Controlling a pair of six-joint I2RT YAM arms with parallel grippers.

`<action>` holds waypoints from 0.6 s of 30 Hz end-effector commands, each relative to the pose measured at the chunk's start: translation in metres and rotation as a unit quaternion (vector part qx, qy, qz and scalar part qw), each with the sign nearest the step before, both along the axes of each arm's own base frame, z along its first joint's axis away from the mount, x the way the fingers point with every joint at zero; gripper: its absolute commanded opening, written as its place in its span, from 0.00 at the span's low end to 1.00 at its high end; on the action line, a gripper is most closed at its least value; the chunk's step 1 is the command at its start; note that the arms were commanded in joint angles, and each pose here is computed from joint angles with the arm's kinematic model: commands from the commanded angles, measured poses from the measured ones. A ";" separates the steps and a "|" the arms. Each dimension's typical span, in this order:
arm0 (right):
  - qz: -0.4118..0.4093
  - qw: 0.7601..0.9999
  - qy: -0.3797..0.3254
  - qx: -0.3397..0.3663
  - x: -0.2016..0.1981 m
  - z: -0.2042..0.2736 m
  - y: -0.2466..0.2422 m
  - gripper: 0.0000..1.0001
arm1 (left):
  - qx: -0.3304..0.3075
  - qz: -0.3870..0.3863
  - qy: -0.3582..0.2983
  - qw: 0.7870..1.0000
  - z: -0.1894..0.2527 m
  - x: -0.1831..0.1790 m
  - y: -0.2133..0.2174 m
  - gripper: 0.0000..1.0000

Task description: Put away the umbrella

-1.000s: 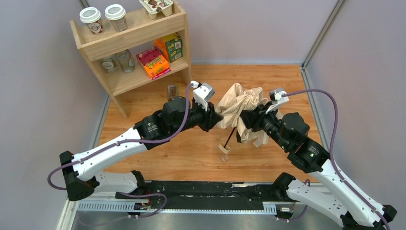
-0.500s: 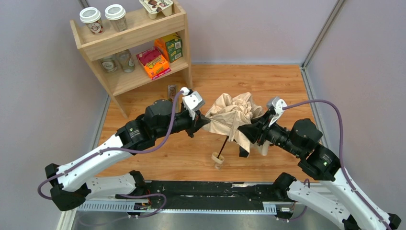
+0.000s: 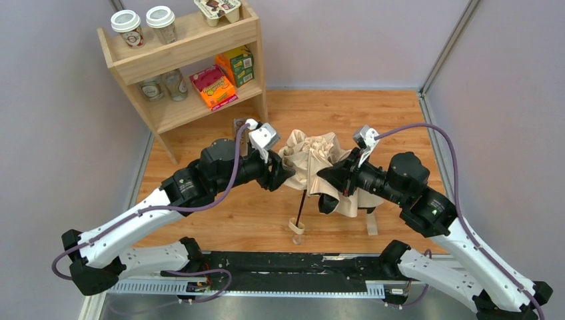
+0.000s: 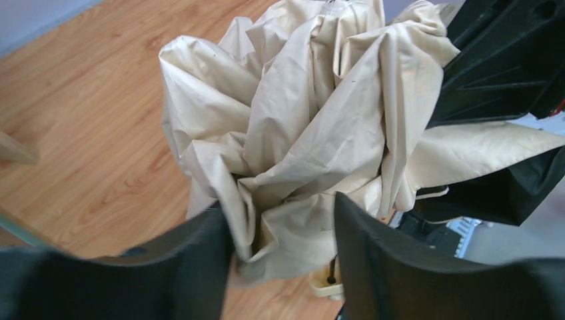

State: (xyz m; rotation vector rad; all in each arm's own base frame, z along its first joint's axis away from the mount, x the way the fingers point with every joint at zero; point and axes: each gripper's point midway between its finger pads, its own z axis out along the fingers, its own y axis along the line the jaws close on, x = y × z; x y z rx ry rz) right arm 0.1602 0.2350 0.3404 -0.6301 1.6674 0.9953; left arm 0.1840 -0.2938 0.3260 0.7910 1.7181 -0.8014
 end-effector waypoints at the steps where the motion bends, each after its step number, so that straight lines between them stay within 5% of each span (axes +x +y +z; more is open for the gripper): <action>1: -0.050 0.997 -0.056 0.034 0.016 0.031 -0.010 0.00 | -0.036 0.011 0.003 0.999 0.019 -0.003 0.005 0.74; 10: -0.252 0.951 -0.119 -0.134 0.081 0.041 -0.073 0.00 | -0.064 0.235 -0.019 0.970 0.017 0.018 0.105 0.76; 15: -0.367 0.875 -0.167 -0.266 0.127 0.067 -0.109 0.00 | -0.112 0.241 -0.024 0.964 0.020 0.012 0.116 0.77; 18: -0.410 0.800 -0.229 -0.375 0.157 0.077 -0.122 0.00 | -0.112 0.232 -0.015 0.966 0.016 0.010 0.113 0.76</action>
